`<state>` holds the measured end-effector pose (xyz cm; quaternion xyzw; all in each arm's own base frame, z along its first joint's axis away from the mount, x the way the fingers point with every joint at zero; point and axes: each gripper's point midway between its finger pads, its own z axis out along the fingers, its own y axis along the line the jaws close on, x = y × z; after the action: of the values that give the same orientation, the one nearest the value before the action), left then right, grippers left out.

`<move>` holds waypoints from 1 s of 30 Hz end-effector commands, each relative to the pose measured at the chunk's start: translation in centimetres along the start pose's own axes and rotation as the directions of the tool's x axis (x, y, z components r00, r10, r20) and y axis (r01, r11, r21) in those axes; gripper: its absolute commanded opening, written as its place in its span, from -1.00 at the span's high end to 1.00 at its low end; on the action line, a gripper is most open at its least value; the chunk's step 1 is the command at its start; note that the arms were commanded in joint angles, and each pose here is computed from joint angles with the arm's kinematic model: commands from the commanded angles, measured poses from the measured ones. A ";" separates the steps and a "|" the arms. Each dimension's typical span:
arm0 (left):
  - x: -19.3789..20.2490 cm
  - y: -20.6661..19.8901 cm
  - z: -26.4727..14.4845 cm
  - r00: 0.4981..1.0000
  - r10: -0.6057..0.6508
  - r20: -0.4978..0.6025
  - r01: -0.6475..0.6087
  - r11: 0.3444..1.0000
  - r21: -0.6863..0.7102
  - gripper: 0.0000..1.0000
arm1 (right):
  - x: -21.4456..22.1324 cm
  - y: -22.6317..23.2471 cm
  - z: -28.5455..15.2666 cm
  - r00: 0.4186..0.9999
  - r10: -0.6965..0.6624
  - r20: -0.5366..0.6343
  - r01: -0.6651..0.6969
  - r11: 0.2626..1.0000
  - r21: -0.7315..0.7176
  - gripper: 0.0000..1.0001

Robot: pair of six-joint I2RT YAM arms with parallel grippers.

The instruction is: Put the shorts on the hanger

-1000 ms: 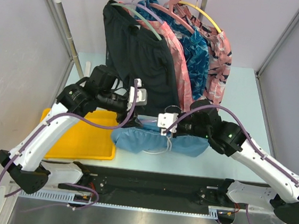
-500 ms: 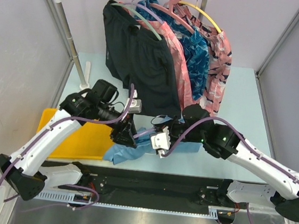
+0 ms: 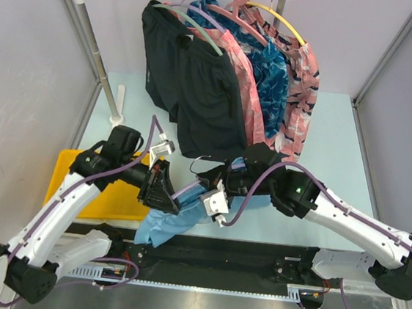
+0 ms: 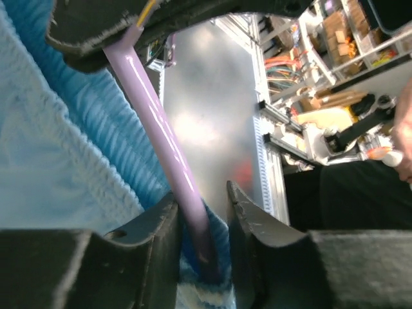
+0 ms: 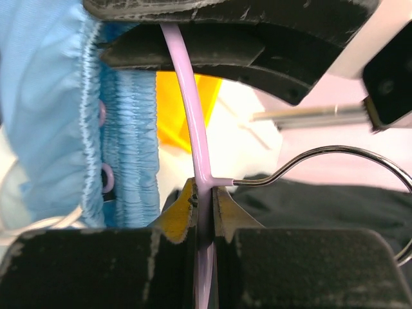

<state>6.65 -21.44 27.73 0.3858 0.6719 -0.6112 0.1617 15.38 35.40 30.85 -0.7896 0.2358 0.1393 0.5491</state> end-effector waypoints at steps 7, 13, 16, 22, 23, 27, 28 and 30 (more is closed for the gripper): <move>-1.0 -3.5 -1.3 0.987 -0.125 0.097 0.115 0.988 0.104 0.99 | -2.4 -6.8 1.2 0.992 -0.107 0.070 0.087 0.964 0.250 0.23; -4.2 -3.9 -3.0 0.973 -0.091 0.211 0.088 0.996 0.024 0.99 | -2.0 -7.6 0.5 0.998 -0.047 0.032 0.035 0.953 0.302 -1.00; -5.8 -4.0 -3.9 0.960 -0.098 0.261 0.107 0.994 -0.020 0.99 | -1.9 -9.2 -1.0 1.000 -0.008 0.002 0.006 0.923 0.384 -0.99; -9.4 -4.7 -6.0 0.923 -0.140 0.359 0.178 0.981 -0.075 0.99 | -0.3 -11.5 -5.1 0.990 0.123 -0.070 -0.067 0.842 0.536 -1.00; -10.0 -4.4 -6.4 0.910 -0.150 0.386 0.202 0.975 -0.097 0.99 | 0.3 -11.7 -5.8 0.982 0.165 -0.087 -0.087 0.820 0.566 -0.99; -14.5 -3.8 -9.5 0.827 -0.153 0.541 0.299 0.934 -0.194 1.00 | 1.4 -13.9 -9.3 0.966 0.239 -0.097 -0.109 0.717 0.688 -0.99; -15.8 -2.8 -10.3 0.802 -0.169 0.572 0.338 0.919 -0.202 0.99 | 1.7 -14.0 -9.8 0.963 0.252 -0.100 -0.111 0.703 0.703 -1.00; -18.4 -2.7 -11.7 0.747 -0.164 0.645 0.386 0.896 -0.219 0.99 | 2.6 -14.5 -10.9 0.951 0.292 -0.103 -0.124 0.665 0.736 -0.99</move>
<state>15.80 -17.32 39.94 0.0890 0.7337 -0.6197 0.2639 22.91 31.89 41.73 -0.5766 0.3734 0.0291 0.7261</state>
